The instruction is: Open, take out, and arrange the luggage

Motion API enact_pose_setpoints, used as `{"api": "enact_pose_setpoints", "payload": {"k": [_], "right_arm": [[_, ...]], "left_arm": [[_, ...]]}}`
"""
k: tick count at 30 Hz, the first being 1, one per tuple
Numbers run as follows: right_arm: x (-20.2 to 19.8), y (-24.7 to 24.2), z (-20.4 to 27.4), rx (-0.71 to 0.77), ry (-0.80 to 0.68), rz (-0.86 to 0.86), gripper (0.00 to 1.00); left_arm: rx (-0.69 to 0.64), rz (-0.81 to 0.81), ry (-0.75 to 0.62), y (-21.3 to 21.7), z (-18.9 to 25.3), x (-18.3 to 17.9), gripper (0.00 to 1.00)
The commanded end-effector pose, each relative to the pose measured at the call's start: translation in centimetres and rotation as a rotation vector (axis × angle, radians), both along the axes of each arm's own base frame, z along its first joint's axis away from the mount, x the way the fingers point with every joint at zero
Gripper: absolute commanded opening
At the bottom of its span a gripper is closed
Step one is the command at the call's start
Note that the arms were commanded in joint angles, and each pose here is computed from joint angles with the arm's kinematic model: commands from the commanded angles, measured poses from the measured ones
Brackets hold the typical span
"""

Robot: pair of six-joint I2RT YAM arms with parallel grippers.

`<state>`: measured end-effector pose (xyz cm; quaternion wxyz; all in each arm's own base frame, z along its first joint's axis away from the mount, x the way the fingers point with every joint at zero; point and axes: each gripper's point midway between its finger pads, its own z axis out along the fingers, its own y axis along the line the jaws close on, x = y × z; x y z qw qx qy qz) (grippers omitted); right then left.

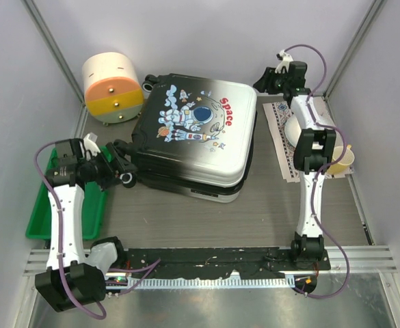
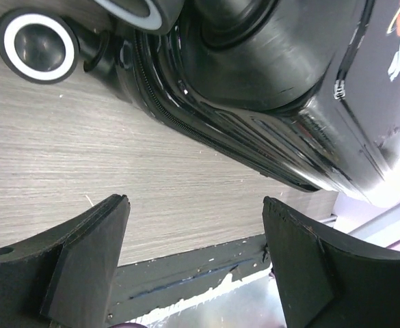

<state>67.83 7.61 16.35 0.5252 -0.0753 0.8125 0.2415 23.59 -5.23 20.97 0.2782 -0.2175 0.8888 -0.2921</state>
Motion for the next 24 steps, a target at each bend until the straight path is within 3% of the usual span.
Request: {"api": "enact_pose_setpoints", "payload": {"k": [1,7,10,12,14,15,16,19,24], "right_arm": [[0.2,5.6,3.0,0.161,-0.095,0.146,0.52],[-4.2,11.8,-2.5,0.186,0.042,0.335,0.49],[-8.0,13.2,-4.3,0.21,0.15,0.44,0.39],[-10.6,13.3,-3.5,0.213,0.172,0.507,0.34],[-14.1,12.9,-6.1,0.191,0.246,0.55,0.29],[-15.5,12.9,-4.2,0.192,0.223,0.578,0.27],[-17.7,12.6,-6.2,0.2,0.284,0.588,0.26],[-22.4,12.2,-6.1,0.199,0.334,0.635,0.24],[-27.4,10.1,-6.0,0.21,0.392,0.598,0.22]], "left_arm": [[-0.048,-0.01,0.032,-0.7,-0.5,-0.6,0.83],[-0.064,0.053,0.085,-0.2,-3.0,-0.3,0.84],[-0.07,0.069,0.08,0.0,-3.3,0.5,0.84],[-0.056,0.083,0.059,0.5,-3.2,1.5,0.84],[-0.052,0.09,0.009,0.8,-2.5,2.8,0.84],[-0.035,0.105,-0.002,1.3,-2.4,3.5,0.84],[-0.032,0.113,-0.01,1.5,-2.4,4.0,0.84],[-0.04,0.086,-0.032,1.5,-2.2,5.9,0.82],[-0.021,-0.053,-0.062,-0.9,-2.1,8.6,0.79]]}}
